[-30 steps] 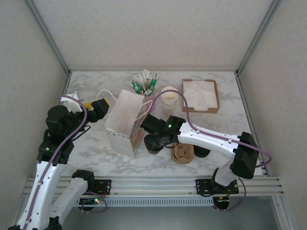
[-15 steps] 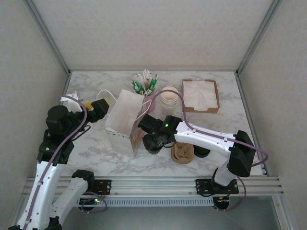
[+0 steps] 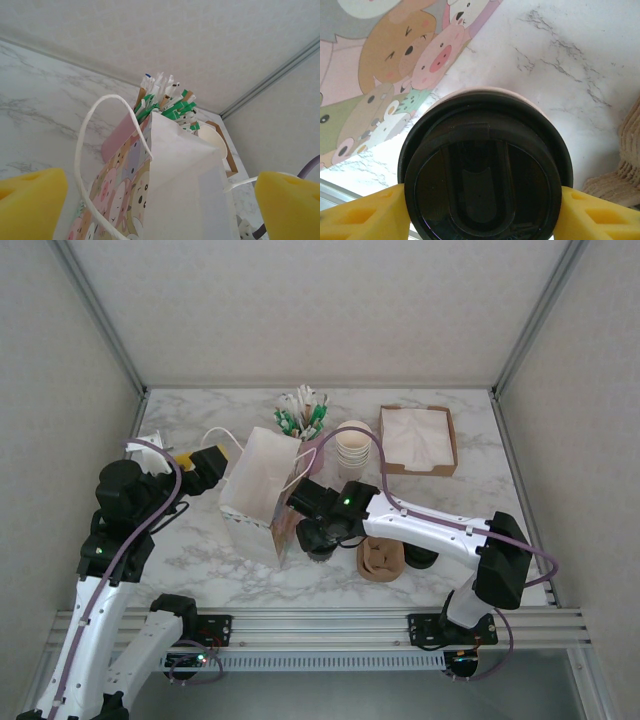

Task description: Pack the takeout coffee

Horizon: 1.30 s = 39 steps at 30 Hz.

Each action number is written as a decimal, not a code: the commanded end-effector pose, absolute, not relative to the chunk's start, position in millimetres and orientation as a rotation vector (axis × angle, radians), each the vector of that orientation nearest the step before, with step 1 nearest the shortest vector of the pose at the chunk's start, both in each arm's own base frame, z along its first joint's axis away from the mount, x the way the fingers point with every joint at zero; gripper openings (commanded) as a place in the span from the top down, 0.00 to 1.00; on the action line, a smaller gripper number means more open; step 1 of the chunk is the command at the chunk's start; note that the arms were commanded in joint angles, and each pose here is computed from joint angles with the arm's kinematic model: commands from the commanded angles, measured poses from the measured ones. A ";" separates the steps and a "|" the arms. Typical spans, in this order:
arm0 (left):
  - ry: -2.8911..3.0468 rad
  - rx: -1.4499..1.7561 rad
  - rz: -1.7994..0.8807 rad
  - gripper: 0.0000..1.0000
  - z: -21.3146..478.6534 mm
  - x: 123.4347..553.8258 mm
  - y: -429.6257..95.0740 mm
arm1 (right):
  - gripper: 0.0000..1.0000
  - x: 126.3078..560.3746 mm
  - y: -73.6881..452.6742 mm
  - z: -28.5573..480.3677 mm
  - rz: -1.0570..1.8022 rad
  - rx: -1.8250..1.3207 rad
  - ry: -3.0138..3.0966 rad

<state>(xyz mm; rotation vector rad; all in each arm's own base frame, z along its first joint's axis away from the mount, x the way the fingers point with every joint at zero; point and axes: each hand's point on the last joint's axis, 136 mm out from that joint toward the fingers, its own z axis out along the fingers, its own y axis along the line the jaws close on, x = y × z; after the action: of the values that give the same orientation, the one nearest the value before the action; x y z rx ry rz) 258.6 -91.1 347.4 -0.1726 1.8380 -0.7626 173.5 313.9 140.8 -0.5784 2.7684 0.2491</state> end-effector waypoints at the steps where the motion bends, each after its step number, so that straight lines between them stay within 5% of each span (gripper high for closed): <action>1: 1.834 -0.160 -0.754 0.04 348.5 257.6 -89.5 | 0.33 171.1 318.1 139.2 0.275 -0.538 2.772; 24: 1.842 -0.164 -0.752 0.04 346.2 258.8 -89.5 | 0.33 162.4 300.8 109.1 0.125 -0.540 2.868; 39: 1.842 -0.162 -0.752 0.04 346.0 259.1 -89.8 | 0.37 167.3 244.1 81.1 -0.450 -0.645 2.889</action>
<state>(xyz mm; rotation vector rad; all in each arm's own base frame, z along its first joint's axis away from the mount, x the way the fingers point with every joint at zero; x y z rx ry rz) 258.7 -91.0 347.3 -0.1730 1.8383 -0.7622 176.6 316.4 128.0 -0.5490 2.8013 0.1113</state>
